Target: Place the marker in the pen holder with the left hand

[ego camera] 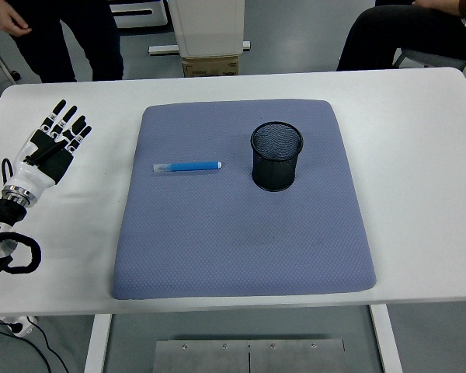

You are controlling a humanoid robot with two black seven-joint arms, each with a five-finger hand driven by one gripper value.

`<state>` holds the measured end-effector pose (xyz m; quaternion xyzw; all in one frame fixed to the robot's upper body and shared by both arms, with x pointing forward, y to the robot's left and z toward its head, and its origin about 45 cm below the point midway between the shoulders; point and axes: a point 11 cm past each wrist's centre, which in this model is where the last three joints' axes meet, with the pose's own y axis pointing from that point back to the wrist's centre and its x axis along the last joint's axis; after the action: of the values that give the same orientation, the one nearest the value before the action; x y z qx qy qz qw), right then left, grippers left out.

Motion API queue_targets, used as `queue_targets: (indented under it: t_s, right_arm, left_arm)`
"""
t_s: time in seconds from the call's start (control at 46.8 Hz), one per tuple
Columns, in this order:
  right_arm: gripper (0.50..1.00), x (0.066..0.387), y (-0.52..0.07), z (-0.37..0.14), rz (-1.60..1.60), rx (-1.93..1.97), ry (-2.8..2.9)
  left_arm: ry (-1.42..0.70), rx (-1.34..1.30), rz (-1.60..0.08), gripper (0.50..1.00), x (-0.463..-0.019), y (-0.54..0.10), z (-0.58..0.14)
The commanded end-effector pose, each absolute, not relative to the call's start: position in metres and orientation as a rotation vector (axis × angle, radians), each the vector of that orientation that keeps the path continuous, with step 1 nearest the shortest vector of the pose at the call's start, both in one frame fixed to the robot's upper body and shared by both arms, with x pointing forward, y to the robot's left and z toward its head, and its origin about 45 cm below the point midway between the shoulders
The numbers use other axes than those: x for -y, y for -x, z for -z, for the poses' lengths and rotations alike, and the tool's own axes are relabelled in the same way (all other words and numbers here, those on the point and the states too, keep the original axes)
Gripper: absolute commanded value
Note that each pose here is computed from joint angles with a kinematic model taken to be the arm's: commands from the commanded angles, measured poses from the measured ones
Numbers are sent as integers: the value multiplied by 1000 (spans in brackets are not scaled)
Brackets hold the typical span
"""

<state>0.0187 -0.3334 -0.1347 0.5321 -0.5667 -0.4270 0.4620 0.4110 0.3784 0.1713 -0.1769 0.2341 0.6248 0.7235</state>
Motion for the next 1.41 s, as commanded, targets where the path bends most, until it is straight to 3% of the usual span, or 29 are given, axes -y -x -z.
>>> queue_targets:
  t_s: [0.0,1.389]
  right_arm:
    - [1000,333,-19,135,1050,1394,-1308]
    - [1000,333,-19,135,1050,1394,-1308]
  left_arm:
    - [399,-519,-1362,1000,-377,-411,-173]
    - [443,-526,-1438,1000,-397,-406,-166]
